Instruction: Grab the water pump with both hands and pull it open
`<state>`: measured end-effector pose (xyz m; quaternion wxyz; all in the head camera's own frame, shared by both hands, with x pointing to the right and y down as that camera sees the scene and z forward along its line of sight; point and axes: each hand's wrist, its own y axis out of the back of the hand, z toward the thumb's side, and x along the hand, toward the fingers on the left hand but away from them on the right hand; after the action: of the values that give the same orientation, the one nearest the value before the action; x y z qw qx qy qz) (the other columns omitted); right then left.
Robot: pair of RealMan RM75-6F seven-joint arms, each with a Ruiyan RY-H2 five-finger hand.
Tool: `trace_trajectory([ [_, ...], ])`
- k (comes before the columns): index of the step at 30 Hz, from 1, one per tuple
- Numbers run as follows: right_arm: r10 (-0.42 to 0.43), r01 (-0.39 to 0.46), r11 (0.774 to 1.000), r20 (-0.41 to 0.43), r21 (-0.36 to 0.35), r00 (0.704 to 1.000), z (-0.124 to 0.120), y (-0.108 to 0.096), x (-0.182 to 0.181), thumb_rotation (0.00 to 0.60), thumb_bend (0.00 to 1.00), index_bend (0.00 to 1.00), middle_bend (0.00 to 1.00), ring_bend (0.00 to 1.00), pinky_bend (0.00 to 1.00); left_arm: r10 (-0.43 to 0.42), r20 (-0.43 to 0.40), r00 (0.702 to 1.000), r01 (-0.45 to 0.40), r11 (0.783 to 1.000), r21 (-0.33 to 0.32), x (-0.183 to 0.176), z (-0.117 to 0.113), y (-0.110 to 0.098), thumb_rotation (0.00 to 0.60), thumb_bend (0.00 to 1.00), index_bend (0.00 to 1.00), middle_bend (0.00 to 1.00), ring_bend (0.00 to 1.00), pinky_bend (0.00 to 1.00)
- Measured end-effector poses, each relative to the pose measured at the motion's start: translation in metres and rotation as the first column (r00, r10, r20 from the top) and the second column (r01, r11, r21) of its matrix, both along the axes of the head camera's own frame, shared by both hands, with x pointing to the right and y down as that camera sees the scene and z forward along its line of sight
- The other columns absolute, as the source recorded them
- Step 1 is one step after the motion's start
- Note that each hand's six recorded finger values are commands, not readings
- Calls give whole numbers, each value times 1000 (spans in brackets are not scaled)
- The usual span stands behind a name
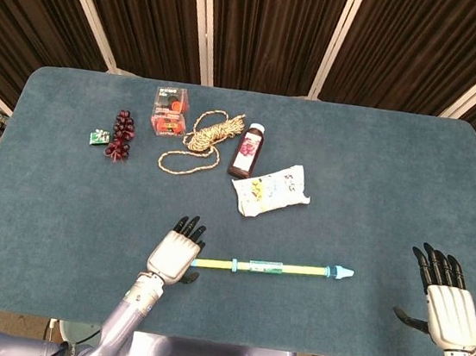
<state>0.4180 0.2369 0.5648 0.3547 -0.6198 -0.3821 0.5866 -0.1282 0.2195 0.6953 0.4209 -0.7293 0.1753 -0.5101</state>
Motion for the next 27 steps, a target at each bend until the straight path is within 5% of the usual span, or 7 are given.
trace_trajectory([
  [16, 9, -9, 1000, 9, 1, 1000, -1, -1, 0, 600, 153, 39, 0, 0, 0, 20, 21, 1000, -20, 1000, -9, 3, 8, 7, 600, 416, 573, 170, 14, 107],
  [27, 9, -9, 1000, 8, 0, 1000, 0, -1, -1, 600, 154, 56, 0, 0, 0, 81, -14, 997, -81, 997, 3, 7, -4, 5, 600, 441, 613, 176, 16, 107],
])
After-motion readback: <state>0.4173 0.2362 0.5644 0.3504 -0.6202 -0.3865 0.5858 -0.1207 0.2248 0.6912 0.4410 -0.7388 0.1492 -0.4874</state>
